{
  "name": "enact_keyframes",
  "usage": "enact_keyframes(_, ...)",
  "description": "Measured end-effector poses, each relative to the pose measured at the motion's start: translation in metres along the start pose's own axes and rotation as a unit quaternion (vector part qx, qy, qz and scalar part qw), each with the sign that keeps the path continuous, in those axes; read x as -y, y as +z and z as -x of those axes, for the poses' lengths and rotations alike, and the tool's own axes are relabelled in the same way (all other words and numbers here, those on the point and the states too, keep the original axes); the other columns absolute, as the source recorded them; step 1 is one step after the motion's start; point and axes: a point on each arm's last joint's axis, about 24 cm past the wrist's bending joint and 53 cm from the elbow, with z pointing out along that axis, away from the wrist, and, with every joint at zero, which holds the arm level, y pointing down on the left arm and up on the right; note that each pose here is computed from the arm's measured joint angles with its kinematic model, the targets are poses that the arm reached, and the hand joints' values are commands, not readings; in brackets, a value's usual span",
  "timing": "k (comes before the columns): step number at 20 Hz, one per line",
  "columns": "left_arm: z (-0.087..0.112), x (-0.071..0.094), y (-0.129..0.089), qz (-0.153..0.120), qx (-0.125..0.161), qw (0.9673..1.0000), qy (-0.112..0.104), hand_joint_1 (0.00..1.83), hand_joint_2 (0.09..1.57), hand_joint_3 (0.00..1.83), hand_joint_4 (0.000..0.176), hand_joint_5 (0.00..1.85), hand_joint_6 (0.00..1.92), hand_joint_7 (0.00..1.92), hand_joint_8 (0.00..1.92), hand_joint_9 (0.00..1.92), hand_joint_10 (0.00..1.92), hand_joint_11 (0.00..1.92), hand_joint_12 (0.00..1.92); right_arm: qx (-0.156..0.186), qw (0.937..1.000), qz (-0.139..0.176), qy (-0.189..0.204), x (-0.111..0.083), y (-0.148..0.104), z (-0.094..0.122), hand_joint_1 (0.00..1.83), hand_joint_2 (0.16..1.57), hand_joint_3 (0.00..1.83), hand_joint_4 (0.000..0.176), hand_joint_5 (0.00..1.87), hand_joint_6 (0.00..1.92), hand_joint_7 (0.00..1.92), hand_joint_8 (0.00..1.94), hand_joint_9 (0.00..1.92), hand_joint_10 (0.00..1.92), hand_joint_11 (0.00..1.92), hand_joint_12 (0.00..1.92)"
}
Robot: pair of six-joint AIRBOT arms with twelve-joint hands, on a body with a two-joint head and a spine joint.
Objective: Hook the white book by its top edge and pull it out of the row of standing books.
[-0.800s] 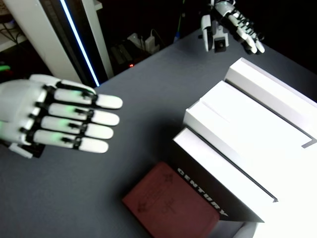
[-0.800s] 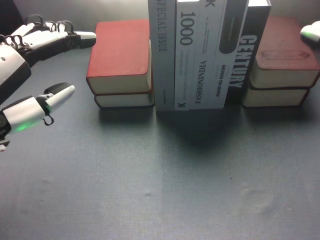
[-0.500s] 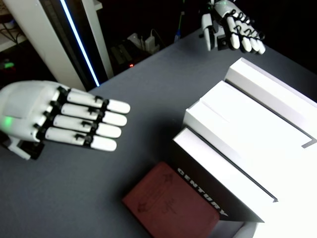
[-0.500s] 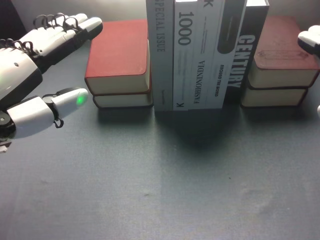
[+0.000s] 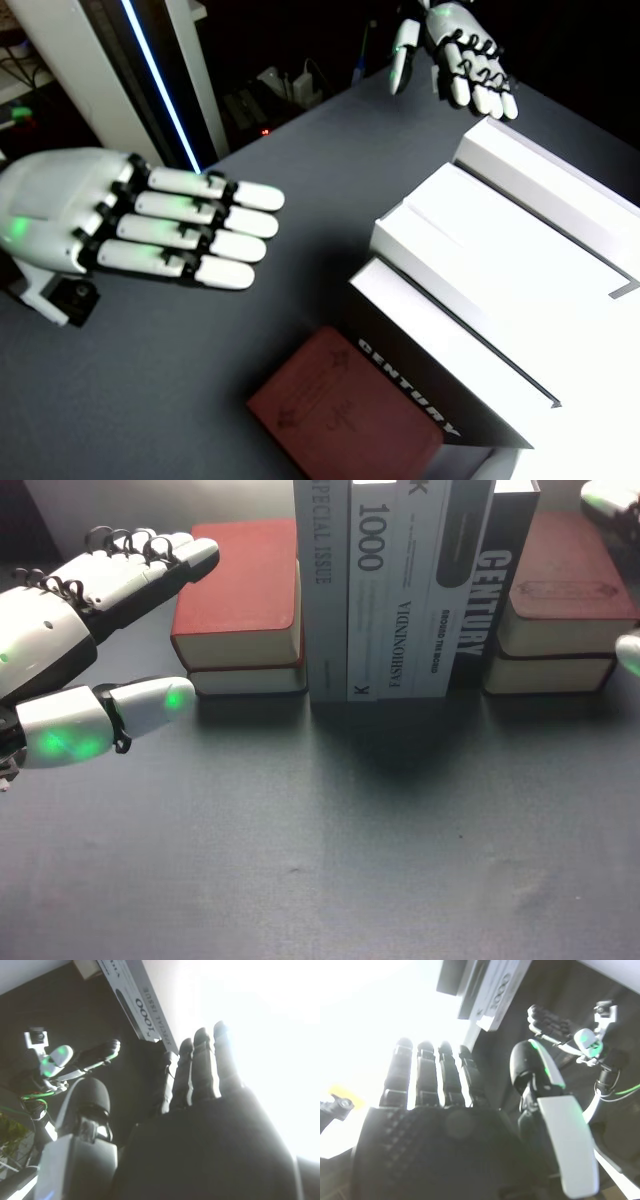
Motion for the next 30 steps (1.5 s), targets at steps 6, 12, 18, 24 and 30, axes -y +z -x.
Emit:
enact_keyframes(6,-0.003,-0.009,0.000,0.013,-0.008,0.9999,-0.003,0.09,1.34,0.00,0.057,0.06,0.03,0.00,0.00,0.00,0.00,0.00,0.00,0.017,0.9997,0.012,-0.014,-0.005,0.041,0.000,0.22,1.48,0.01,0.000,0.07,0.03,0.00,0.00,0.00,0.00,0.00,0.00)
enact_keyframes(12,-0.009,-0.014,0.001,0.020,-0.015,0.9997,-0.005,0.12,1.33,0.00,0.066,0.12,0.05,0.00,0.00,0.00,0.00,0.00,0.00,0.013,0.9997,0.000,-0.022,0.000,0.067,-0.007,0.21,1.50,0.01,0.000,0.09,0.03,0.00,0.00,0.00,0.00,0.00,0.00)
enact_keyframes(18,-0.011,-0.018,0.002,0.023,-0.015,0.9996,-0.009,0.21,1.32,0.00,0.081,0.12,0.06,0.00,0.00,0.00,0.00,0.00,0.00,0.011,0.9997,-0.005,-0.020,0.003,0.076,-0.008,0.21,1.48,0.00,0.000,0.11,0.03,0.00,0.00,0.00,0.00,0.00,0.00)
enact_keyframes(24,-0.011,-0.018,0.002,0.023,-0.016,0.9996,-0.009,0.18,1.33,0.00,0.078,0.14,0.06,0.00,0.00,0.00,0.00,0.00,0.00,0.014,0.9997,-0.002,-0.019,0.001,0.080,-0.007,0.24,1.49,0.00,0.000,0.38,0.14,0.00,0.00,0.00,0.00,0.00,0.00)
enact_keyframes(30,-0.011,-0.021,-0.001,0.027,-0.013,0.9995,-0.012,0.22,1.33,0.00,0.072,0.14,0.05,0.00,0.00,0.00,0.00,0.00,0.00,0.033,0.9993,0.015,-0.009,-0.014,0.077,0.001,0.13,1.50,0.00,0.000,0.30,0.91,0.06,0.00,0.00,0.00,0.00,0.00)
